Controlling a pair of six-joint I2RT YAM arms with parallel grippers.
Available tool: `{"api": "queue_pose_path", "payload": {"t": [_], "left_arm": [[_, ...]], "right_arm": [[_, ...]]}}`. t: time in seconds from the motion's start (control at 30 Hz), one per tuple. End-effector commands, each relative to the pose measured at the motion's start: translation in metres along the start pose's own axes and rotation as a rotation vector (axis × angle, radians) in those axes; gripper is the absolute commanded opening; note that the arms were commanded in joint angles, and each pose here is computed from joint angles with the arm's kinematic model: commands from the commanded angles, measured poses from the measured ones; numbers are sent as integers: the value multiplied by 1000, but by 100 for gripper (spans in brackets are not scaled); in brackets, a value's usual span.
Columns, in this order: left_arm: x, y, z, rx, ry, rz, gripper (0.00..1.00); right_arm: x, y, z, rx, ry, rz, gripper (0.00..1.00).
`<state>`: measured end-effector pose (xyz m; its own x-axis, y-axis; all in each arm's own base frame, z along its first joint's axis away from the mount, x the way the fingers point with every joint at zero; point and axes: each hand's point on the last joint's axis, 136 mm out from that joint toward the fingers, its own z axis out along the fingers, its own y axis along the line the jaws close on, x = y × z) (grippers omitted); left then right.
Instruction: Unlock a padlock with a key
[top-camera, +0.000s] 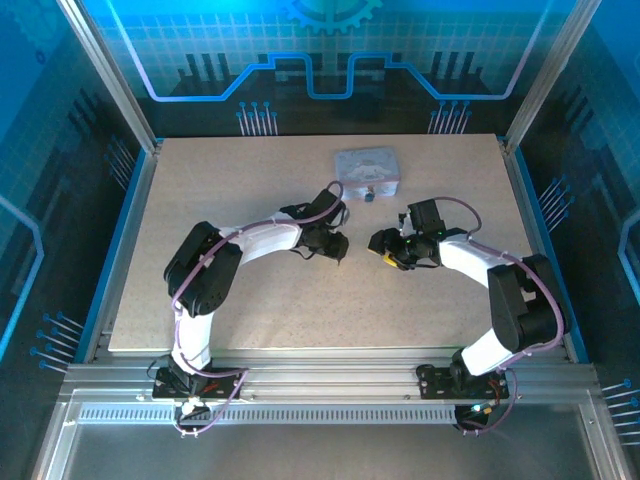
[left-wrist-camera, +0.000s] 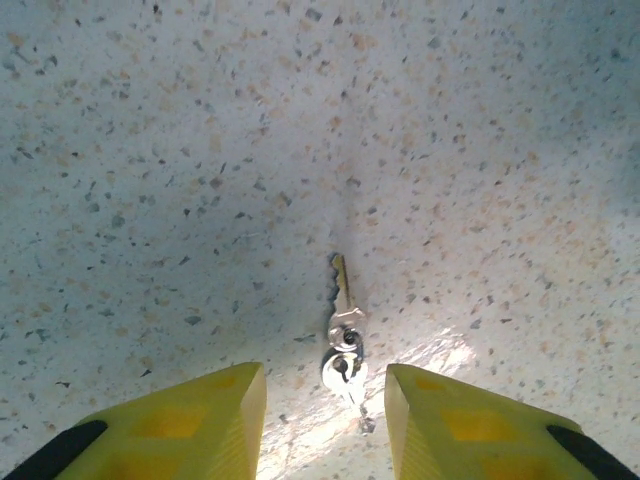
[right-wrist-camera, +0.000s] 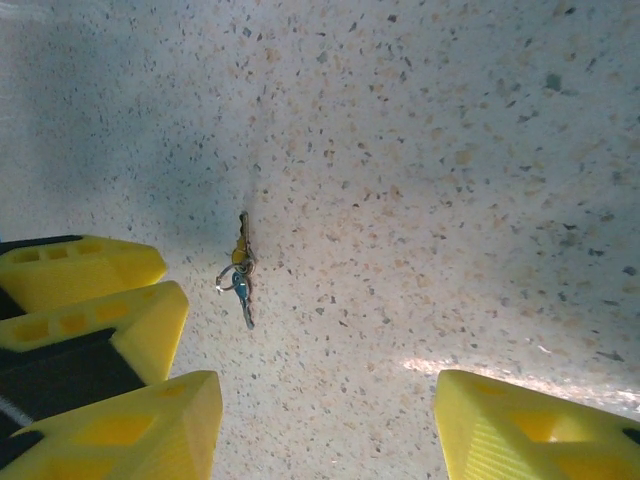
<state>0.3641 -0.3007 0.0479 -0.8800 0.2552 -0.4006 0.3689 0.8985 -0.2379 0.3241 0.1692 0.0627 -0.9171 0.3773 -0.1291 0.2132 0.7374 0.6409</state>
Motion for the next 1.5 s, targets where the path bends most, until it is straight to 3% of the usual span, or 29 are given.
{"api": "queue_pose_path", "payload": {"t": [0.0, 0.57, 0.87, 1.2, 1.47], "left_arm": [[8, -7, 8, -28, 59, -19, 37], [14, -3, 25, -105, 149, -36, 28], [14, -8, 19, -108, 154, -38, 32], [12, -23, 14, -116, 129, -119, 32], [18, -13, 18, -178, 132, -199, 32]], "right_arm": [[3, -7, -7, 15, 2, -4, 59], [2, -17, -15, 19, -15, 8, 59], [1, -17, -16, 19, -20, 7, 59], [1, -19, -16, 11, -15, 5, 59], [2, -20, -17, -3, -2, 4, 59]]}}
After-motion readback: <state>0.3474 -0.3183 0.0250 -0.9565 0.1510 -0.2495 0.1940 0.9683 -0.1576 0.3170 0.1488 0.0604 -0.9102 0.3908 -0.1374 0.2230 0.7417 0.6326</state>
